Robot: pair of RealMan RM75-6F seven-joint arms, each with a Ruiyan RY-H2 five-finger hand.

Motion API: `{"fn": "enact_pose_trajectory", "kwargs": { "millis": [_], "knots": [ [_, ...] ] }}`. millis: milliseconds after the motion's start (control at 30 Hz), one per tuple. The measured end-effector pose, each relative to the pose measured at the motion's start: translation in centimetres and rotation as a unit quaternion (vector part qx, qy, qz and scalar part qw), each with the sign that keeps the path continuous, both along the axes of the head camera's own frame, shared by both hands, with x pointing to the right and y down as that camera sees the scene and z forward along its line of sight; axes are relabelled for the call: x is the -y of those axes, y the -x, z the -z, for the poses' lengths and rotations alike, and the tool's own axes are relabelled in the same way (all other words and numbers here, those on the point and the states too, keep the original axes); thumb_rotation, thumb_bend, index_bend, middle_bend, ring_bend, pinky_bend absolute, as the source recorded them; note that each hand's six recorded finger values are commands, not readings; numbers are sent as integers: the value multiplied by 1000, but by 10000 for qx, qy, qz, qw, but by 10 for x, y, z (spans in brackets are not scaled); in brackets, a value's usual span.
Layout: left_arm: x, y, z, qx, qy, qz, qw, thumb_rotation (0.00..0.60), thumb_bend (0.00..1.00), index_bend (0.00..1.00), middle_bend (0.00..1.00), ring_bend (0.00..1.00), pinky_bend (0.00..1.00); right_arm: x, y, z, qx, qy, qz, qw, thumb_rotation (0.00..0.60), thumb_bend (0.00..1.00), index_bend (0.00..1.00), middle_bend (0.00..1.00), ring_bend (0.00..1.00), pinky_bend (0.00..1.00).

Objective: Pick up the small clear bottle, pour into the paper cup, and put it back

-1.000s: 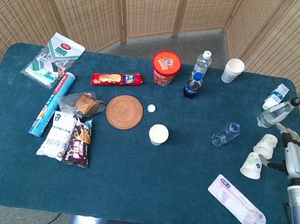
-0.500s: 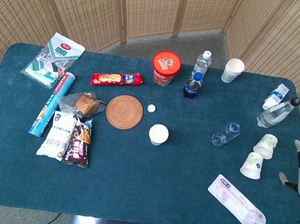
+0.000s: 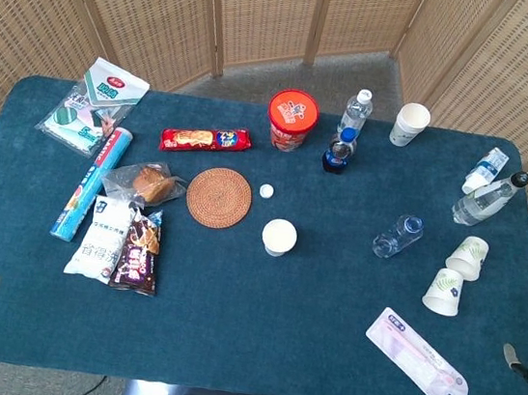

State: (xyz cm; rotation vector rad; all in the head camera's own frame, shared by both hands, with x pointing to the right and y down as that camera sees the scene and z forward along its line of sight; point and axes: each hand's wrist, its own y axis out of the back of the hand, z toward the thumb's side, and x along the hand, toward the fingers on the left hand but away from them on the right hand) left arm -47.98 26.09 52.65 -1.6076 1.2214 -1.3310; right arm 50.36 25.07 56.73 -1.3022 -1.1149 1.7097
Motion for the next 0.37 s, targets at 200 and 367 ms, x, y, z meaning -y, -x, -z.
{"fn": "enact_pose_trajectory", "kwargs": {
  "millis": [200, 367],
  "knots": [
    [-4, -8, -5, 66, 220, -63, 9997, 356, 380, 74, 55, 0, 0, -2, 8, -3, 60, 54, 70, 9999, 600, 280, 48, 82, 0, 0],
    [-5, -5, -6, 130, 273, -12, 9995, 354, 380, 74, 56, 0, 0, 0, 12, -3, 102, 25, 103, 9999, 600, 280, 48, 82, 0, 0]
  ]
}}
